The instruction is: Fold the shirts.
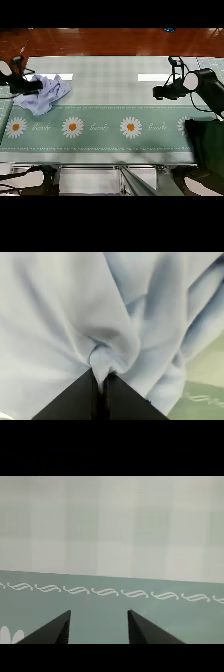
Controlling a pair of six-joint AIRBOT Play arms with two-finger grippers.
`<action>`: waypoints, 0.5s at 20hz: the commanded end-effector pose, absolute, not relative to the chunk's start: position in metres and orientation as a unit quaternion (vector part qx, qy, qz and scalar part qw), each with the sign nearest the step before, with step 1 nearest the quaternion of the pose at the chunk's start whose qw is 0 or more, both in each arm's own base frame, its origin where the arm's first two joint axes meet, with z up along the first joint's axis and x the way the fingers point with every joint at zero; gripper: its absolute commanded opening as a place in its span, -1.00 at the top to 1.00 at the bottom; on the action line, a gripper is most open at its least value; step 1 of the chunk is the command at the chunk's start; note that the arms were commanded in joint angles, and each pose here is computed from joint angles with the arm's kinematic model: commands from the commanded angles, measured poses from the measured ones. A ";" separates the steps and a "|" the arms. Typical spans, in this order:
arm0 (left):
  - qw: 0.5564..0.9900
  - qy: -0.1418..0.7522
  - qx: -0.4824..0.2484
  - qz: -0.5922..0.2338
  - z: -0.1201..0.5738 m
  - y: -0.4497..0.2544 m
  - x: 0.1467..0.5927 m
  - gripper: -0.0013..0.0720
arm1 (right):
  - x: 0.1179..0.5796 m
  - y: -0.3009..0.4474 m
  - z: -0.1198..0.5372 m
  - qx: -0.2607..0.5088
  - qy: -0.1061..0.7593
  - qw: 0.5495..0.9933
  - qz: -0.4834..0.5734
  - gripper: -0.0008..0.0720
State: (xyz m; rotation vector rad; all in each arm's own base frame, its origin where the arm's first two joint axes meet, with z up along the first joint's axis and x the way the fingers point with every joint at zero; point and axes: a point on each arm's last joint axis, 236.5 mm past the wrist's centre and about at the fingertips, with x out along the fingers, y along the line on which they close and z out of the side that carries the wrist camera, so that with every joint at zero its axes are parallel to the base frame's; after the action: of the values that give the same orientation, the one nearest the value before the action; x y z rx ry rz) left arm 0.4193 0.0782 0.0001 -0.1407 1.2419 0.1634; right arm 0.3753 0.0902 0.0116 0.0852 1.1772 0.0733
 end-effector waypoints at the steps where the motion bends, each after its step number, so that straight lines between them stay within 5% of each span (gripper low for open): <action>1: 0.876 0.470 -0.094 0.053 0.112 0.064 0.452 0.92 | 0.373 0.090 0.054 0.050 0.508 0.859 0.044 -0.15; 5: 0.960 0.251 -0.113 -0.058 0.295 0.009 0.465 0.92 | 0.343 0.097 0.122 0.079 0.447 0.888 0.079 -0.15; 10: 0.977 0.112 -0.106 -0.145 0.424 -0.054 0.424 0.92 | 0.306 0.090 0.174 0.085 0.394 0.911 0.093 -0.15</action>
State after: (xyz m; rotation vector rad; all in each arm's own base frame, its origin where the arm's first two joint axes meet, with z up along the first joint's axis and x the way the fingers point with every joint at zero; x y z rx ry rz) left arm 0.4533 -0.0124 0.3449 -0.2062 0.4083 -0.1630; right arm 0.3292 0.0908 0.1468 0.1601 0.8687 0.1646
